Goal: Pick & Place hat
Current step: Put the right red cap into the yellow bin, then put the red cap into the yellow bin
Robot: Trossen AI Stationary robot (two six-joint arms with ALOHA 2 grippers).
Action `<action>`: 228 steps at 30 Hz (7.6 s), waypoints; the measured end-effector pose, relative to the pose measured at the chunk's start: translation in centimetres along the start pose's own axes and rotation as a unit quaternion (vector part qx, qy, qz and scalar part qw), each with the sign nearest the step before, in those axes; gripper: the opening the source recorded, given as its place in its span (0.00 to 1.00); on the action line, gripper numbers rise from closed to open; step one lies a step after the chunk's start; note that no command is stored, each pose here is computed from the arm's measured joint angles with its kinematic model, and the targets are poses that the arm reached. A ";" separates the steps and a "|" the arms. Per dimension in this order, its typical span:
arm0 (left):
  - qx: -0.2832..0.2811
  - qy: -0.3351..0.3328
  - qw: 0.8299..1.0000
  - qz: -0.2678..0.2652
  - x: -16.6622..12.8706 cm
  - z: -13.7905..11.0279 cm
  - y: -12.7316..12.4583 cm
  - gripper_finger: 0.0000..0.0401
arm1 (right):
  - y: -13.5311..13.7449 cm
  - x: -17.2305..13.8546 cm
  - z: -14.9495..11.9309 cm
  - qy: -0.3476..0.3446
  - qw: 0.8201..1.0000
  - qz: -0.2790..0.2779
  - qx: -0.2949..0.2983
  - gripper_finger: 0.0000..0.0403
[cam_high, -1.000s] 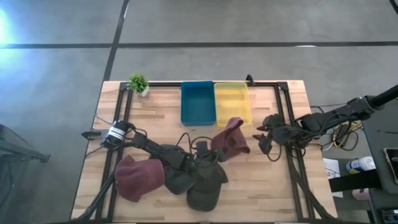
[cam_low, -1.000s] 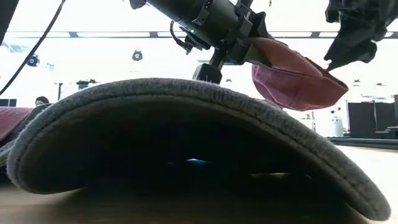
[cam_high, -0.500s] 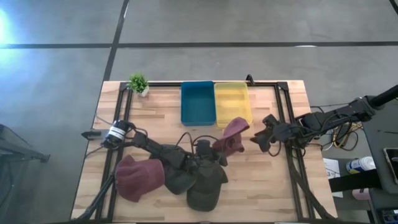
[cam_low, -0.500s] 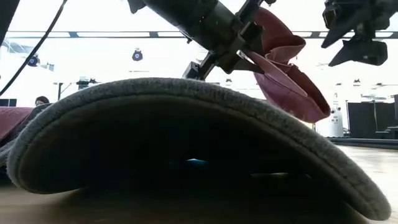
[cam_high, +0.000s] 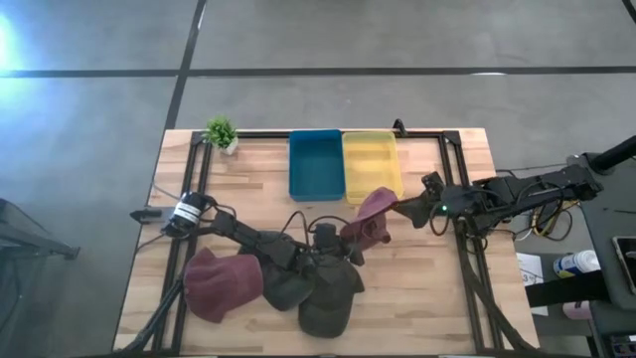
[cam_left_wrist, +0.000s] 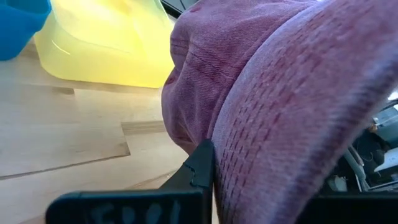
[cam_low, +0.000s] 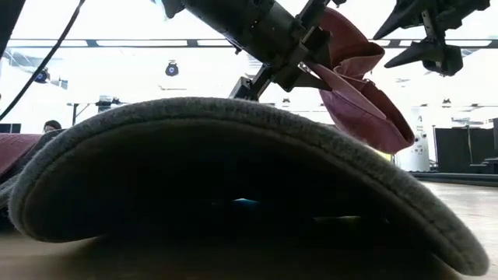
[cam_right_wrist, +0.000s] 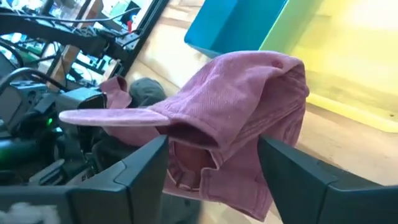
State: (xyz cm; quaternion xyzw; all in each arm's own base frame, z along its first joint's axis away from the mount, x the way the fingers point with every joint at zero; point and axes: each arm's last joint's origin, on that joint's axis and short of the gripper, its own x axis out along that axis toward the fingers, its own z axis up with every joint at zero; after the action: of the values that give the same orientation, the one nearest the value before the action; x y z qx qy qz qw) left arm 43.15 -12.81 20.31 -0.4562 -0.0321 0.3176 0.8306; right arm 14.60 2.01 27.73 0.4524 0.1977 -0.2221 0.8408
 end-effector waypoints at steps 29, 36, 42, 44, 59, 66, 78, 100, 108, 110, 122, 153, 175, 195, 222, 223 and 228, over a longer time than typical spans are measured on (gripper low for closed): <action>0.119 -0.027 0.993 -0.008 0.2 0.4 -0.4 0.06 | 0.5 1.8 0.3 -0.039 0.986 0.071 0.144 0.74; 0.200 -0.038 0.979 0.003 0.4 0.7 -0.3 0.06 | 0.9 1.7 0.4 -0.015 0.981 0.100 0.165 0.73; 0.261 -0.053 0.964 0.015 1.0 1.3 -0.5 0.06 | 0.8 1.8 0.1 0.022 0.979 0.098 0.179 0.72; 0.280 -0.063 0.958 0.024 1.0 1.5 -0.6 0.06 | 0.8 1.8 0.0 0.026 0.978 0.095 0.186 0.70; 0.512 -0.062 0.856 0.036 1.1 1.9 -1.6 0.06 | 0.2 2.0 -0.1 0.025 0.985 0.069 0.157 0.20; 0.542 -0.054 0.837 0.043 1.0 2.3 -2.8 0.07 | 0.1 2.0 -0.1 0.014 0.991 0.068 0.111 0.03; 0.526 -0.110 0.832 0.139 -1.7 0.9 -2.6 0.28 | 0.4 1.7 0.5 -0.041 0.993 0.074 0.077 0.03; 0.303 0.147 0.941 0.016 -6.1 -3.7 -1.5 0.30 | 0.0 2.0 4.6 -0.082 0.960 0.045 -0.266 0.03; 0.261 0.174 0.948 0.052 -7.1 -3.0 -1.1 0.30 | -3.8 4.6 9.7 -0.030 0.955 0.098 -0.280 0.02; 0.261 0.173 0.948 0.049 -7.3 -2.8 -1.3 0.30 | -4.9 5.0 11.2 -0.041 0.961 0.077 -0.262 0.02; 0.294 0.143 0.942 0.074 -5.1 1.7 -1.3 0.30 | -9.3 9.5 15.6 0.036 0.947 0.121 -0.297 0.02; 0.262 0.201 0.939 -0.096 0.0 15.4 6.1 0.07 | -13.9 14.3 18.2 0.112 0.935 -0.012 -0.337 0.19; 0.275 0.187 0.938 -0.095 1.4 17.4 6.7 0.07 | -12.4 11.9 18.4 0.108 0.924 -0.068 -0.362 0.53; 0.266 0.181 0.942 -0.095 1.6 17.7 6.7 0.07 | -12.0 12.6 19.3 0.127 0.908 -0.148 -0.370 0.53; 0.257 0.219 0.933 -0.126 2.7 19.5 7.8 0.07 | -10.6 10.7 15.5 0.212 0.912 -0.229 -0.265 0.53; 0.251 0.244 0.928 -0.126 2.7 19.8 8.1 0.07 | -10.2 10.8 15.2 0.215 0.914 -0.216 -0.267 0.53; 0.262 0.349 0.893 -0.113 1.8 20.0 8.9 0.07 | -7.9 10.1 13.7 0.204 0.917 -0.191 -0.285 0.53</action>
State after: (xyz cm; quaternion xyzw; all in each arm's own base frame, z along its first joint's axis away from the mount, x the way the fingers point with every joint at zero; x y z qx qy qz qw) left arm 33.29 6.38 24.57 -0.2966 0.2928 0.0385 0.9082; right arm 20.32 -15.43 24.07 0.1832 0.5019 -0.2157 0.8173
